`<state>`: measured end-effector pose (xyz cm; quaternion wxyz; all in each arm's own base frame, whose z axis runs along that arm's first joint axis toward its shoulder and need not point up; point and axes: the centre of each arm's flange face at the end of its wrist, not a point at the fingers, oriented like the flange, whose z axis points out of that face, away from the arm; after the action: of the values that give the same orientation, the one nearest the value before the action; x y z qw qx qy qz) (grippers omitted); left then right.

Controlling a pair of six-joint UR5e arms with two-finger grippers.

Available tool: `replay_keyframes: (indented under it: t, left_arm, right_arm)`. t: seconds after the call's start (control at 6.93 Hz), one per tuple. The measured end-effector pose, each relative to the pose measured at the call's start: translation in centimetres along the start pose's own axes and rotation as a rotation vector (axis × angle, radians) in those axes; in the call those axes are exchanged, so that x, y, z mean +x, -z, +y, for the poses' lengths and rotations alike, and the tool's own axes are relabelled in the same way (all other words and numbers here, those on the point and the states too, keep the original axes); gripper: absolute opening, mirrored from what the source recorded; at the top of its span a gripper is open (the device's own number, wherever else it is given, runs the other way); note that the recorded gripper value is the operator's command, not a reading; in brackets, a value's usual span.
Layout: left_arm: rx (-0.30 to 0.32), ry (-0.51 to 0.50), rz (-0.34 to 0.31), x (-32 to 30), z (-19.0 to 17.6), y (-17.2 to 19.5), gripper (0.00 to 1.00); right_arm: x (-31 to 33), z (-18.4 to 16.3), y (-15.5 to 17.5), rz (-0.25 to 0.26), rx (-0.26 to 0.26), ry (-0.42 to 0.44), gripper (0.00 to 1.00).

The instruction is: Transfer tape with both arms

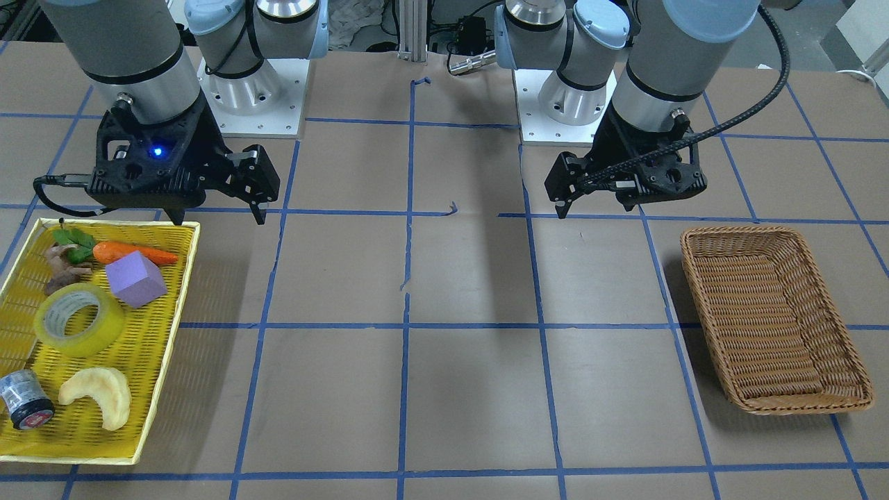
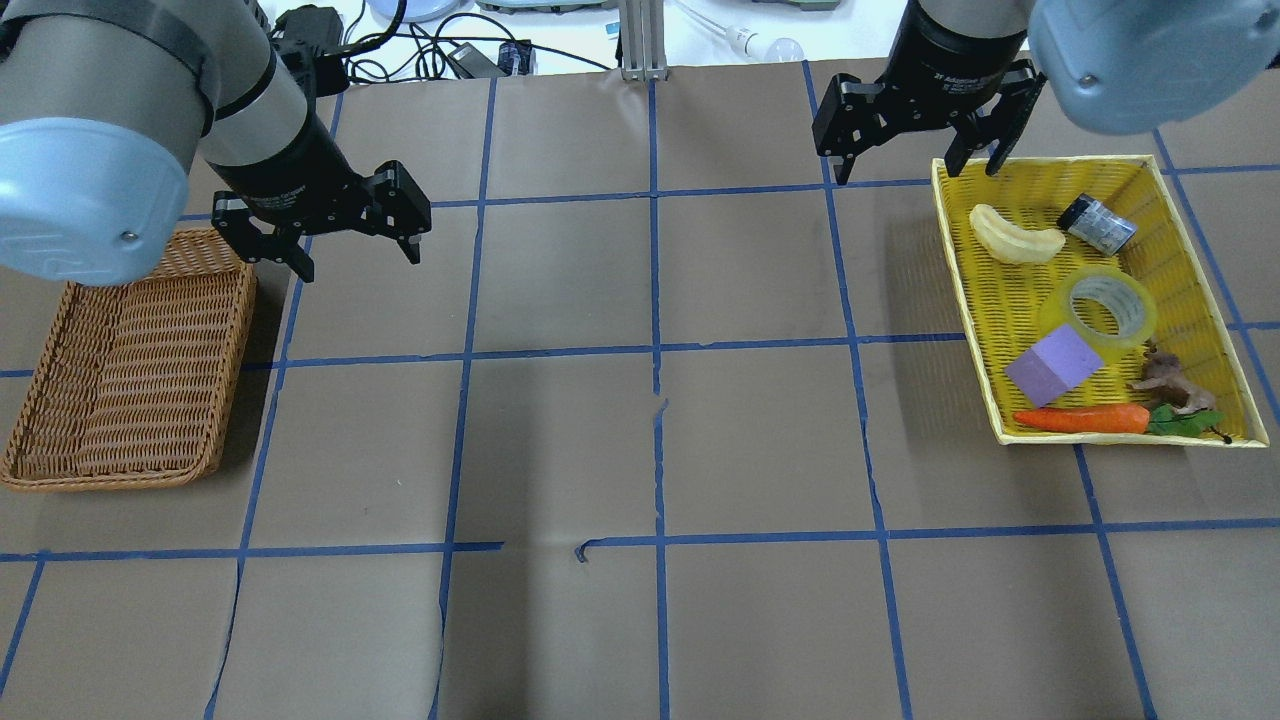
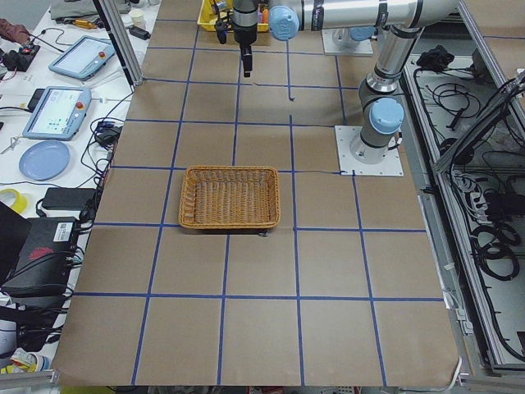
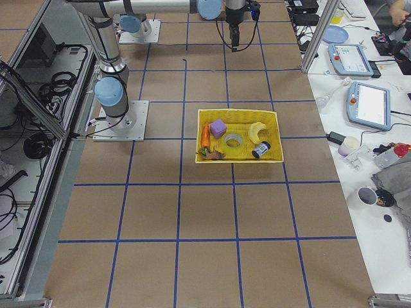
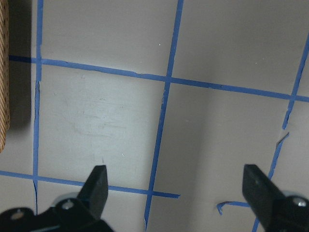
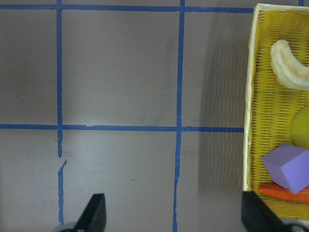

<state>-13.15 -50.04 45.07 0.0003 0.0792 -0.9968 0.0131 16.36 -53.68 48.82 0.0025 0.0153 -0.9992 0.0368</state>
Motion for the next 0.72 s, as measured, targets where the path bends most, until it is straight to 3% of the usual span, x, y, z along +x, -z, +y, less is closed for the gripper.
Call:
replay_keyframes:
  t: [0.72]
  left_arm:
    - [-0.019, 0.0, -0.01, -0.78, -0.75, -1.06, 1.0]
  right_arm:
    - [0.12, 0.15, -0.4, 0.002, -0.01, -0.001, 1.0]
